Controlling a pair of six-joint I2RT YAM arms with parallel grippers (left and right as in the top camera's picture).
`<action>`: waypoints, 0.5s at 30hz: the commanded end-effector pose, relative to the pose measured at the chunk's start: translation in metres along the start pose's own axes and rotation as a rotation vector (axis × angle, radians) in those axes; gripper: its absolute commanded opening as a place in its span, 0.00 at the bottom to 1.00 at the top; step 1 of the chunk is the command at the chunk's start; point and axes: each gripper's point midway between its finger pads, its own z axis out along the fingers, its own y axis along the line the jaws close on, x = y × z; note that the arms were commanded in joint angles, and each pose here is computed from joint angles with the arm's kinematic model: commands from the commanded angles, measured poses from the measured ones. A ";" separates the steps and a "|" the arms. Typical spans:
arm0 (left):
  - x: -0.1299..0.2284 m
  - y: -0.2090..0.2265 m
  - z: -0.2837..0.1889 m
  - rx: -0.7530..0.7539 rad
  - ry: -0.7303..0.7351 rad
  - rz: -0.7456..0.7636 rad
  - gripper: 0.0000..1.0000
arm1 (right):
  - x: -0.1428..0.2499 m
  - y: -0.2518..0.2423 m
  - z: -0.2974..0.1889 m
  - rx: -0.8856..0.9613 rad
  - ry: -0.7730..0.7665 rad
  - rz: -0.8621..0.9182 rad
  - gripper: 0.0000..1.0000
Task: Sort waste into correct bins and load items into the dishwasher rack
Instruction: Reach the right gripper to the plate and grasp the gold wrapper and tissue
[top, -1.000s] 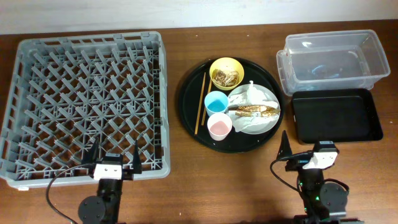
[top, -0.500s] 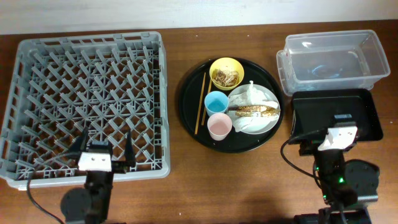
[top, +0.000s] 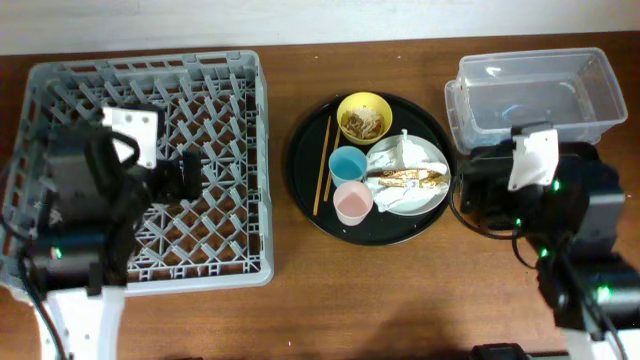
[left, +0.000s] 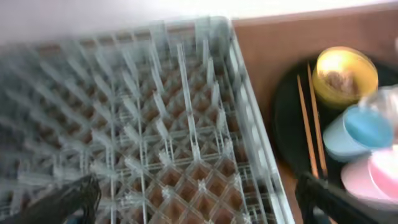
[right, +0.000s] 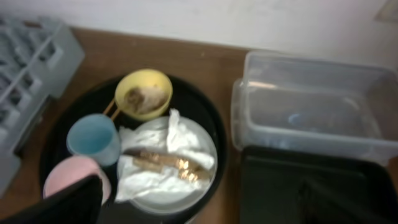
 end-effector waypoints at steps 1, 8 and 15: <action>-0.018 -0.011 0.005 0.095 0.110 -0.030 0.99 | -0.013 0.014 0.007 -0.097 0.105 0.002 0.98; -0.010 -0.021 0.061 0.208 0.249 -0.057 0.99 | 0.013 0.022 0.060 -0.176 0.351 0.050 0.98; 0.006 -0.012 0.091 0.165 0.338 -0.155 0.98 | 0.039 0.034 0.115 -0.128 0.506 0.474 0.73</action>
